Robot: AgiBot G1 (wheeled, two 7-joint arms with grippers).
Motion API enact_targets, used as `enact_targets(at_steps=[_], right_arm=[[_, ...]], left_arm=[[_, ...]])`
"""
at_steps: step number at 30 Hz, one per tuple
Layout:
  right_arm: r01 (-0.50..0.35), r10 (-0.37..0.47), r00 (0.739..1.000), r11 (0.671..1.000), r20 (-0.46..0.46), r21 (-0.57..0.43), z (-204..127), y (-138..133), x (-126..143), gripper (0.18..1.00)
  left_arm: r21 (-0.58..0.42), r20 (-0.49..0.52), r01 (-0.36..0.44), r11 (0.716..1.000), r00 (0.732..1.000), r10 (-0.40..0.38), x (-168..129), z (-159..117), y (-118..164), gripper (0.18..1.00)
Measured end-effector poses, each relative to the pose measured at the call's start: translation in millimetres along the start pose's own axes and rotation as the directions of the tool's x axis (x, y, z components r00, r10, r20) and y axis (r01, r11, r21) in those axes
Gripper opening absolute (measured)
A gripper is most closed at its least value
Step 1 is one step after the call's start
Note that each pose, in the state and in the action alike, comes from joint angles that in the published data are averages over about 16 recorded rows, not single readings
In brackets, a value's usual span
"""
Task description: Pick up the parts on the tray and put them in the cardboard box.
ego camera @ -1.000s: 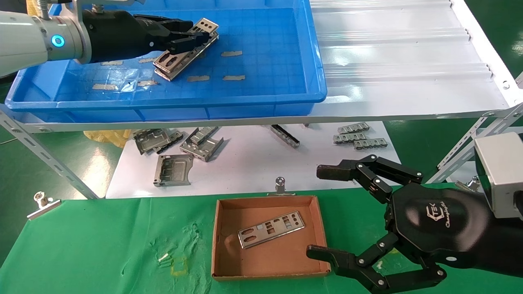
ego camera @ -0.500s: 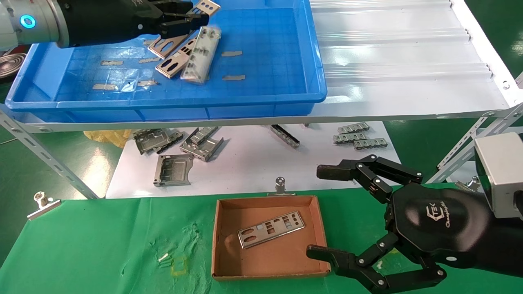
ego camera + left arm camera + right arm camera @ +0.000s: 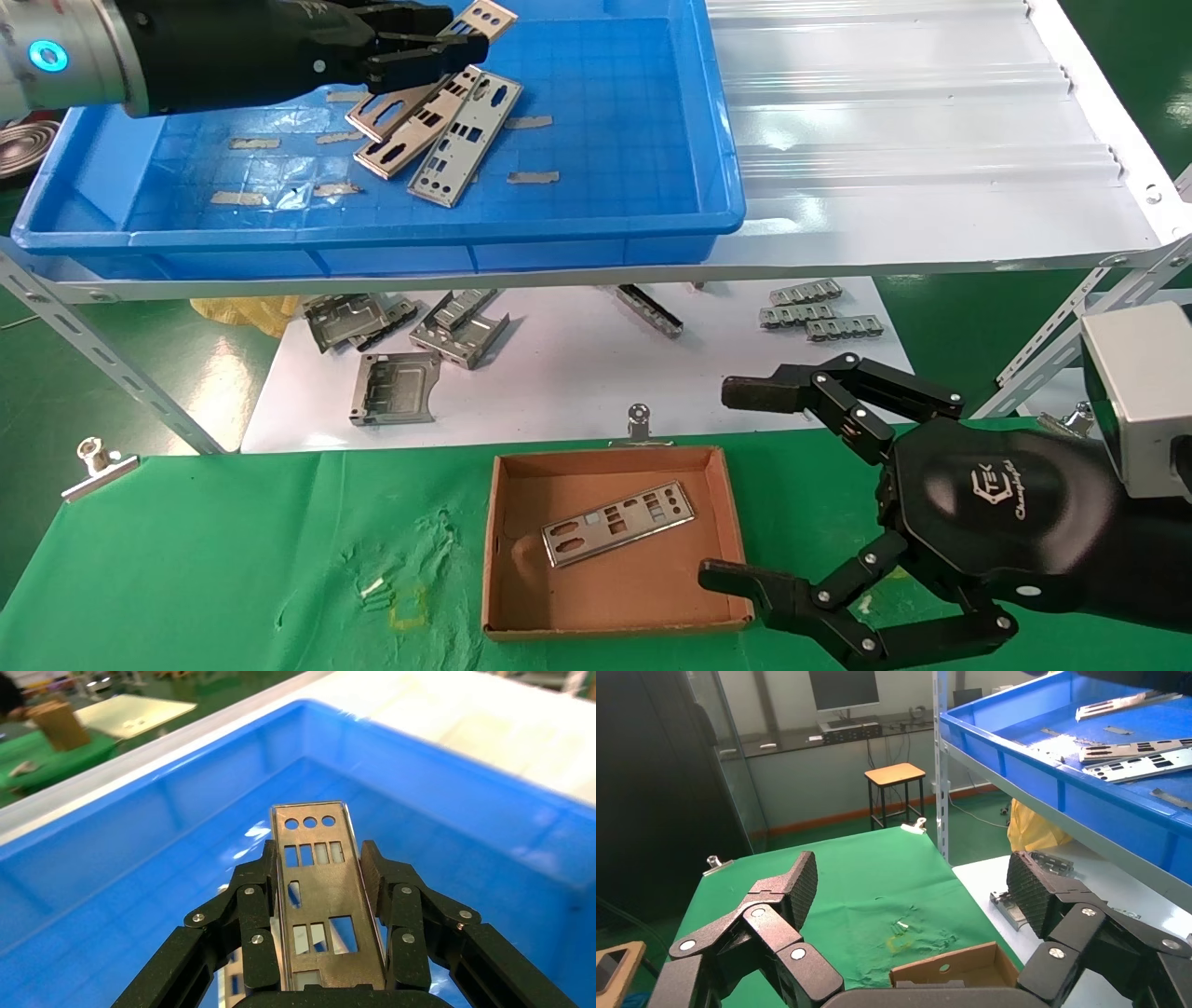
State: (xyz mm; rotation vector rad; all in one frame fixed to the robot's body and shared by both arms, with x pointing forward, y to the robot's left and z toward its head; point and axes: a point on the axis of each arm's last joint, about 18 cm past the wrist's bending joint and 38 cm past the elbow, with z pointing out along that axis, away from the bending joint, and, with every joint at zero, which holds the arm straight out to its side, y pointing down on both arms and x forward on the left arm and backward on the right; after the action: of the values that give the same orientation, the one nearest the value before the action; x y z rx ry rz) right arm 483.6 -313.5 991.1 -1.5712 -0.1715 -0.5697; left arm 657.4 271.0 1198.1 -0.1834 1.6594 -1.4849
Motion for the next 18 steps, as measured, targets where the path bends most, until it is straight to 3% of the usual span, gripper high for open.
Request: enact_targets(at_steps=[9, 18], right_arm=[[0.000, 0.000, 1.000, 1.000, 0.000, 0.000, 0.0, 0.0, 0.0, 1.001], [0.000, 0.000, 1.000, 1.000, 0.000, 0.000, 0.0, 0.0, 0.0, 1.001]], left_arm=[[0.026, -0.193, -0.050, 0.998, 0.980, 0.054, 31.0, -17.3, -1.1, 0.458], [-0.009, -0.381, -0.146, 0.989, 0.915, 0.132, 72.4, -17.3, 36.2, 0.458]])
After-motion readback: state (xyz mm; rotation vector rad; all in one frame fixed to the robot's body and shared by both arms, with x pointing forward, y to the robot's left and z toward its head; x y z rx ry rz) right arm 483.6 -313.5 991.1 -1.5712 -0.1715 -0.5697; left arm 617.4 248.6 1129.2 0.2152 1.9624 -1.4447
